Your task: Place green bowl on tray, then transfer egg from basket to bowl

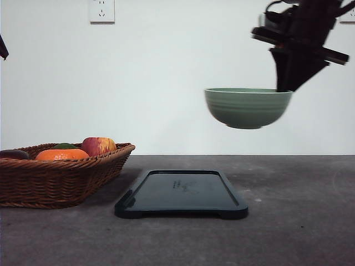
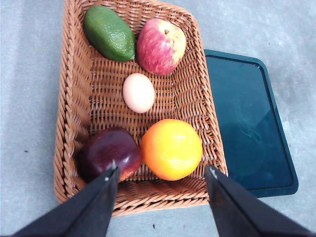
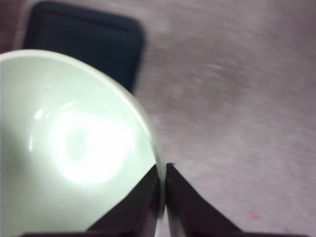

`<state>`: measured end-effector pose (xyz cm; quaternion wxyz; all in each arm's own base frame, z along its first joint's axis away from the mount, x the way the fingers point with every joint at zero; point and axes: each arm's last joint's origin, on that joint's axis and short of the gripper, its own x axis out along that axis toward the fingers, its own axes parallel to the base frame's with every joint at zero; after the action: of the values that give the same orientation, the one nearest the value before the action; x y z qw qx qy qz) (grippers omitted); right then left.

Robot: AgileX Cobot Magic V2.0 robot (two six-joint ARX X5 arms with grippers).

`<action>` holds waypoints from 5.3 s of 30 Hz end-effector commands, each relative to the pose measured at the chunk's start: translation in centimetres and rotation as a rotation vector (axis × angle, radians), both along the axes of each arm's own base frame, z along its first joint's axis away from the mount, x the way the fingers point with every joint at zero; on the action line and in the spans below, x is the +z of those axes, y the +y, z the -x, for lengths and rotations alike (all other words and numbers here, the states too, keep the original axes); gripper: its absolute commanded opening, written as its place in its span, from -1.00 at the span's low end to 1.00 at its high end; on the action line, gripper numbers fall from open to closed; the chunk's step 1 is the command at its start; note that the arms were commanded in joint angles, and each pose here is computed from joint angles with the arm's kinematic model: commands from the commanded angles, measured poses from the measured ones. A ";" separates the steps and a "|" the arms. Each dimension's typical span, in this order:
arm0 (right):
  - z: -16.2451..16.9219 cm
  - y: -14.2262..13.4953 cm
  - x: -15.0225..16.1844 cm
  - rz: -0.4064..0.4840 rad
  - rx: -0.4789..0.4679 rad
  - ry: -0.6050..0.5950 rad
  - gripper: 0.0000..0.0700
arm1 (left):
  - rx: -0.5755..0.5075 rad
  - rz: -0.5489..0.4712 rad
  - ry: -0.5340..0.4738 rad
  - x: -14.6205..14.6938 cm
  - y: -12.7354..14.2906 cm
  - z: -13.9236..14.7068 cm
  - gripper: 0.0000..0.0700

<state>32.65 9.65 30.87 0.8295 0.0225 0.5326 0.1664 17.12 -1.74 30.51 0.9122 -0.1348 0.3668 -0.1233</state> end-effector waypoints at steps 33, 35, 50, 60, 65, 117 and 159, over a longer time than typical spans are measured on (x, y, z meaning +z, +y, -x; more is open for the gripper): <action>-5.7 8.8 -9.5 -0.004 0.169 0.132 -0.99 | -0.003 0.003 -0.025 0.6 0.0 -0.2 0.00; -5.8 9.0 -10.1 0.000 0.169 0.140 -0.99 | -0.003 0.003 -0.025 0.6 0.0 -0.2 0.00; -5.9 9.3 -8.9 -0.056 0.185 0.153 -0.43 | -0.003 0.003 -0.024 0.6 0.0 -0.2 0.00; -4.2 8.1 -3.1 0.036 0.148 0.022 -0.43 | -0.003 0.003 -0.024 0.6 0.0 -0.2 0.00; -2.4 7.8 -1.1 0.067 0.131 -0.079 -0.43 | -0.003 0.003 -0.022 0.6 0.0 -0.2 0.00; 14.6 -0.9 -2.0 0.024 0.077 -0.419 -0.43 | -0.169 -0.184 0.300 0.3 -8.3 -16.4 0.25; 14.6 -0.8 -1.9 -0.002 0.047 -0.417 -0.43 | -0.087 -0.379 0.480 -9.5 -8.6 -21.5 0.46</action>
<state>17.88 8.64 28.93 0.9164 -0.0308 0.3513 0.1893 38.00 -10.12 21.44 0.8022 0.0251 0.5941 -0.0538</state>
